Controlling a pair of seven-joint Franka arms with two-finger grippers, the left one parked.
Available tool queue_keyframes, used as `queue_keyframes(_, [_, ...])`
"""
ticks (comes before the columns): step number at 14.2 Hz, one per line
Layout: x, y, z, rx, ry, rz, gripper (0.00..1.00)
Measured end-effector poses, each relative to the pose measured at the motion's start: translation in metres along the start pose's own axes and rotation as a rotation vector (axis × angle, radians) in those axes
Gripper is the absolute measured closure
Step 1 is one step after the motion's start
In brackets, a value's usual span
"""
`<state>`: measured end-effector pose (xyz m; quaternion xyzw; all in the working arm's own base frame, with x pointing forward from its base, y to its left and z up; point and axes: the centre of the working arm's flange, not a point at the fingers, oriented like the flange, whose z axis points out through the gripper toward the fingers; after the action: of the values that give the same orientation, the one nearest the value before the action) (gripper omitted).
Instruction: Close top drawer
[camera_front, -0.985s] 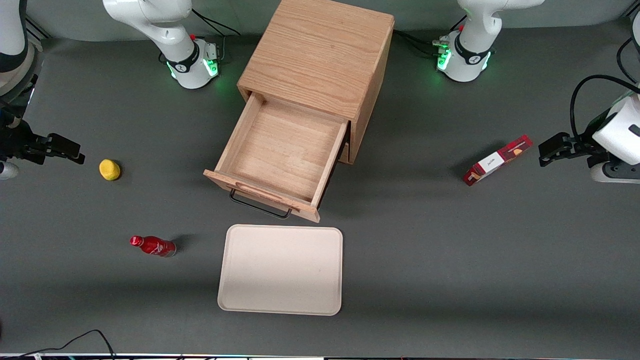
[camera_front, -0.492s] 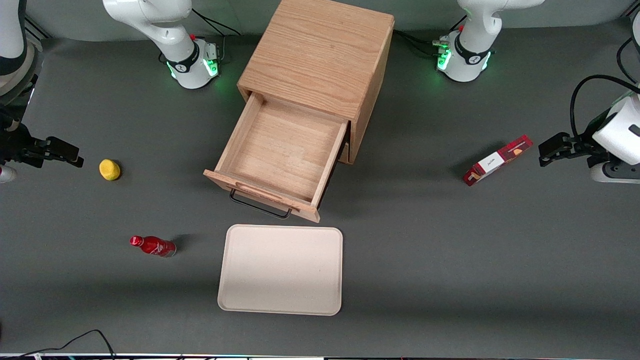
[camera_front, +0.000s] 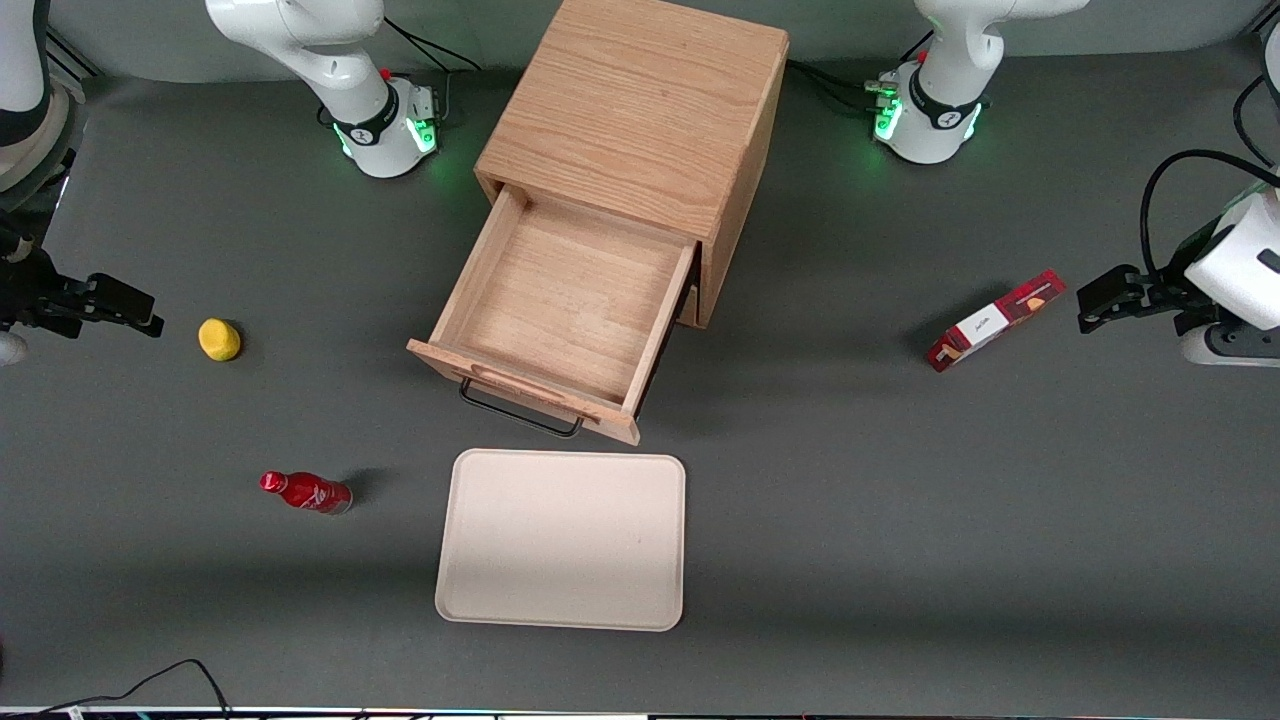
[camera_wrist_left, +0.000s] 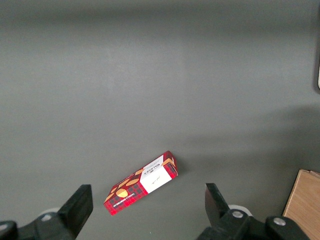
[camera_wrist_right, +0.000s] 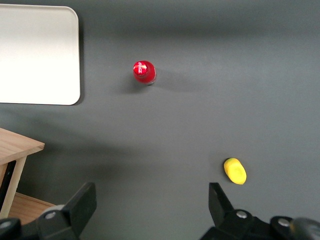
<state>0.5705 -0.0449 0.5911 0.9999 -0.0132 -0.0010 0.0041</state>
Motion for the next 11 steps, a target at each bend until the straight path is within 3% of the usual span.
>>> queue_keyframes(6, [0.017, 0.001, 0.002, -0.007, 0.005, 0.001, 0.0])
queue_keyframes(9, [0.013, 0.007, 0.001, -0.006, -0.033, 0.013, 0.0])
queue_keyframes(11, [0.013, 0.004, -0.003, -0.005, -0.03, 0.005, 0.0])
